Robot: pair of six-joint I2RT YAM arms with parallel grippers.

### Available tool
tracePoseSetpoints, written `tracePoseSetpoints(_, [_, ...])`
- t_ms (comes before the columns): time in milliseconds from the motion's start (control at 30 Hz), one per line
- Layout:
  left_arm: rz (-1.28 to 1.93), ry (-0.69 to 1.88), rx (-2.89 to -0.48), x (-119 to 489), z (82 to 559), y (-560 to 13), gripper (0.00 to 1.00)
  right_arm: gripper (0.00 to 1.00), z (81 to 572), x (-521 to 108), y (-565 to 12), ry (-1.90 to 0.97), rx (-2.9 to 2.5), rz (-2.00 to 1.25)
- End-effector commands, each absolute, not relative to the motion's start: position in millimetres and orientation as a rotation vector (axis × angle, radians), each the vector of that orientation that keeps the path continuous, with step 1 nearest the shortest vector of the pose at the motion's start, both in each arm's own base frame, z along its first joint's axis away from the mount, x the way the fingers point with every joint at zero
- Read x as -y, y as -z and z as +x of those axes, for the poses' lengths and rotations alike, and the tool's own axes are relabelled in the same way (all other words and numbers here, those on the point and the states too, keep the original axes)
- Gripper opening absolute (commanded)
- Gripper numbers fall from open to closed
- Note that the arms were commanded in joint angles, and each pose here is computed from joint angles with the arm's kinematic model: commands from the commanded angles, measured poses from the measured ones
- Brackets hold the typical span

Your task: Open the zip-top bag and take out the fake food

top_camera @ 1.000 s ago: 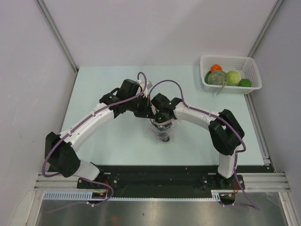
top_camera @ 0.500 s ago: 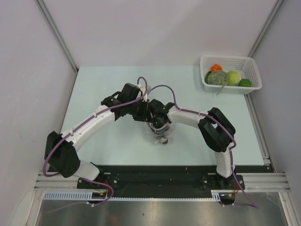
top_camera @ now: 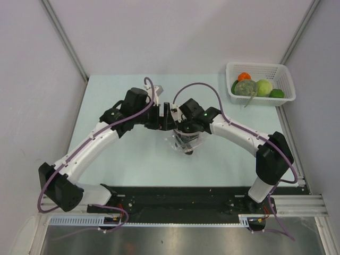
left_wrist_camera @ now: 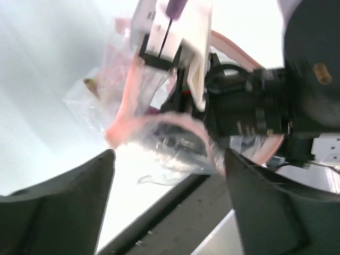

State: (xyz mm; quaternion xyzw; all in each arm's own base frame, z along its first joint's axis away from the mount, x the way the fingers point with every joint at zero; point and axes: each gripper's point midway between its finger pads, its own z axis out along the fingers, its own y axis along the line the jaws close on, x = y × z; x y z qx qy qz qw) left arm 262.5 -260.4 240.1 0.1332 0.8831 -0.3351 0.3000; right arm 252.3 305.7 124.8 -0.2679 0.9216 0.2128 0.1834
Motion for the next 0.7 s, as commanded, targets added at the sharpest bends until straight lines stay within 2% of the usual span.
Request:
tracePoseSetpoints(0, [0.307, 0.857, -2.158, 242, 271, -295, 0.99, 0.08, 255, -310, -147, -0.807, -2.569, -0.709])
tracePoseSetpoints(167, [0.206, 0.864, -2.21, 221, 272, -274, 0.99, 0.08, 264, -309, -171, -1.043, -2.534, -0.609])
tracePoseSetpoints(200, [0.178, 0.881, -2.268, 218, 270, -252, 0.98, 0.08, 265, -309, -174, -1.068, -2.528, -0.6])
tracePoseSetpoints(367, [0.019, 1.265, -2.328, 224, 264, -207, 0.98, 0.08, 260, -311, -193, -1.217, -2.474, -0.602])
tracePoseSetpoints(667, [-0.048, 1.531, -2.25, 248, 287, -210, 1.0, 0.08, 247, -316, -208, -1.336, -2.426, -0.62])
